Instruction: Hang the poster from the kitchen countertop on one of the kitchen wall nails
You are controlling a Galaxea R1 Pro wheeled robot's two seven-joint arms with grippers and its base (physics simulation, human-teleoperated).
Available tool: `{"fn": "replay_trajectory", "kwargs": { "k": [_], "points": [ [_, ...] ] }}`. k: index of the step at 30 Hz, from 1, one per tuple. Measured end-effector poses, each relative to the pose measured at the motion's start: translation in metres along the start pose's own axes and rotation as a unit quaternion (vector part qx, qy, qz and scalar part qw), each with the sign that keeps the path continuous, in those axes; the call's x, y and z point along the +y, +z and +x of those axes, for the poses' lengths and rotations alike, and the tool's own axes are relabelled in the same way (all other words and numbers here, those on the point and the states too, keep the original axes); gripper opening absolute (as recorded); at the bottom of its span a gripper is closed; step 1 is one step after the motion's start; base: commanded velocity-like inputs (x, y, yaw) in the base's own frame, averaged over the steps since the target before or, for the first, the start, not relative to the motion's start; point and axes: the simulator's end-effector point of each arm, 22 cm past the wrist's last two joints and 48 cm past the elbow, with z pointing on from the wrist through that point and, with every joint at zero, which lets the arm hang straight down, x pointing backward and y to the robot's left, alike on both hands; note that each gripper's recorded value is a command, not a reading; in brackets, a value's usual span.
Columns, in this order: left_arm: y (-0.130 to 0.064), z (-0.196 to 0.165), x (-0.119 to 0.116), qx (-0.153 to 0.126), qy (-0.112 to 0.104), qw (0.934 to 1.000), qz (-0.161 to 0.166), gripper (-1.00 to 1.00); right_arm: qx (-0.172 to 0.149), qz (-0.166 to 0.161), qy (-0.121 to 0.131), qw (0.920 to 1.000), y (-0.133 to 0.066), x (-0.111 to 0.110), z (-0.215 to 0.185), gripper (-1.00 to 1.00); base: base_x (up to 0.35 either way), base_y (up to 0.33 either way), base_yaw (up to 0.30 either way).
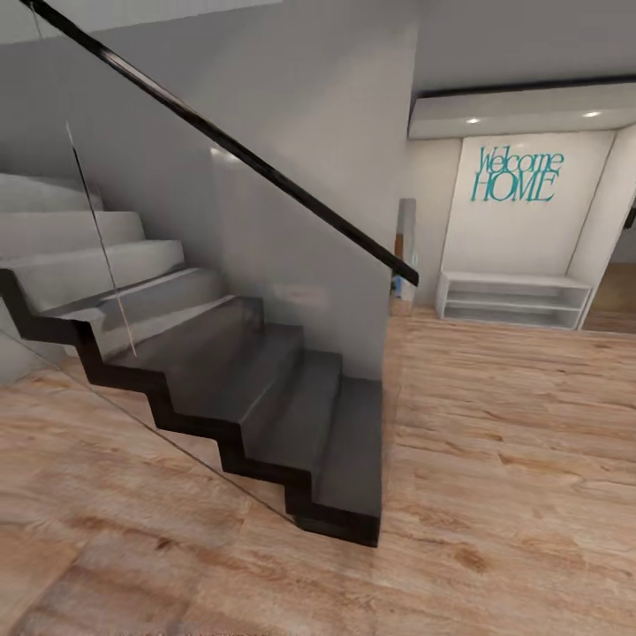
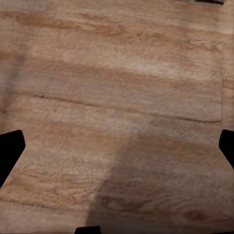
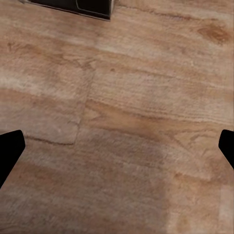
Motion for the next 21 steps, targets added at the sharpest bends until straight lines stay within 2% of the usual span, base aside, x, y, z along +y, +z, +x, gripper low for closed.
{"fn": "replay_trajectory", "kwargs": {
  "k": [9,21],
  "points": [
    [-0.002,0.012,-0.002,0.012,0.002,0.9999,0.003,1.0,0.0,-0.001,0.001,1.0,0.0,0.002,0.0,1.0,-0.019,-0.029,0.284],
    [-0.002,0.015,-0.003,0.015,0.001,0.9999,0.003,1.0,0.0,-0.001,0.001,1.0,0.0,0.002,0.0,1.0,-0.171,-0.23,0.053]
  ]
}}
